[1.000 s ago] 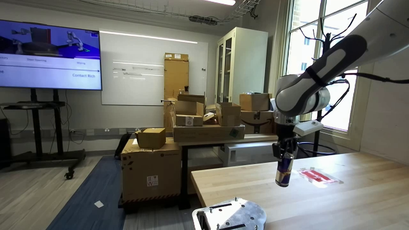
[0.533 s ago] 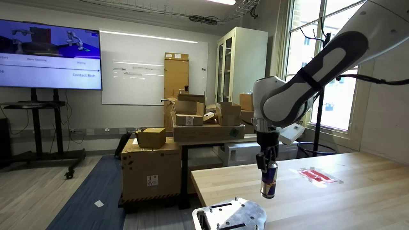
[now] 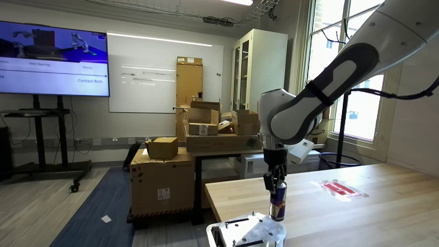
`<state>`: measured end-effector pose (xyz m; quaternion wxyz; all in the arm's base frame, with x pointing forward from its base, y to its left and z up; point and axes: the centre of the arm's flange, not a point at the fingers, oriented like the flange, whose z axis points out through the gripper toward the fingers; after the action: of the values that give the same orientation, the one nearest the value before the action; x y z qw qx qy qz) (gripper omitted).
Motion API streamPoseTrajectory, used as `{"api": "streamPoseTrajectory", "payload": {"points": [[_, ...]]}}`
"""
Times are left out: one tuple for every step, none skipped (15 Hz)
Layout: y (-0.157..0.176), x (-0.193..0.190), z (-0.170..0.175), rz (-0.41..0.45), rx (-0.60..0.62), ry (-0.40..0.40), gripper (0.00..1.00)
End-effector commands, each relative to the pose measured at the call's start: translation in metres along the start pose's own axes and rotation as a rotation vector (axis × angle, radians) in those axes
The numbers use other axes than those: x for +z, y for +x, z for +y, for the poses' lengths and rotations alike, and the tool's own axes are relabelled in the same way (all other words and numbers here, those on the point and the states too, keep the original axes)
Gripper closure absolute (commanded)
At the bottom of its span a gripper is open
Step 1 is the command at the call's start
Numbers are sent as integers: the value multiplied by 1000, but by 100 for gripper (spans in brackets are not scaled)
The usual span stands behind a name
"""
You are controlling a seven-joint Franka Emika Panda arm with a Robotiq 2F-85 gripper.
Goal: Pick up the canned drink and put it on the metallic object
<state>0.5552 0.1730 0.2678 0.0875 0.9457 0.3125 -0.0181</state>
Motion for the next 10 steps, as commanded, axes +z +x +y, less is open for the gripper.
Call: {"api": "streamPoseTrajectory", "payload": {"points": [[31, 4, -4, -5, -8, -17, 67], [38, 6, -7, -6, -15, -16, 67], [44, 10, -11, -6, -22, -17, 67], [49, 12, -15, -7, -29, -15, 67], [55, 16, -20, -10, -35, -14, 67], [60, 19, -24, -12, -44, -15, 67], [64, 22, -27, -14, -50, -15, 67], [68, 24, -30, -18, -54, -13, 67], [72, 26, -32, -18, -59, -12, 67], [75, 27, -35, -18, -63, -11, 67]]}}
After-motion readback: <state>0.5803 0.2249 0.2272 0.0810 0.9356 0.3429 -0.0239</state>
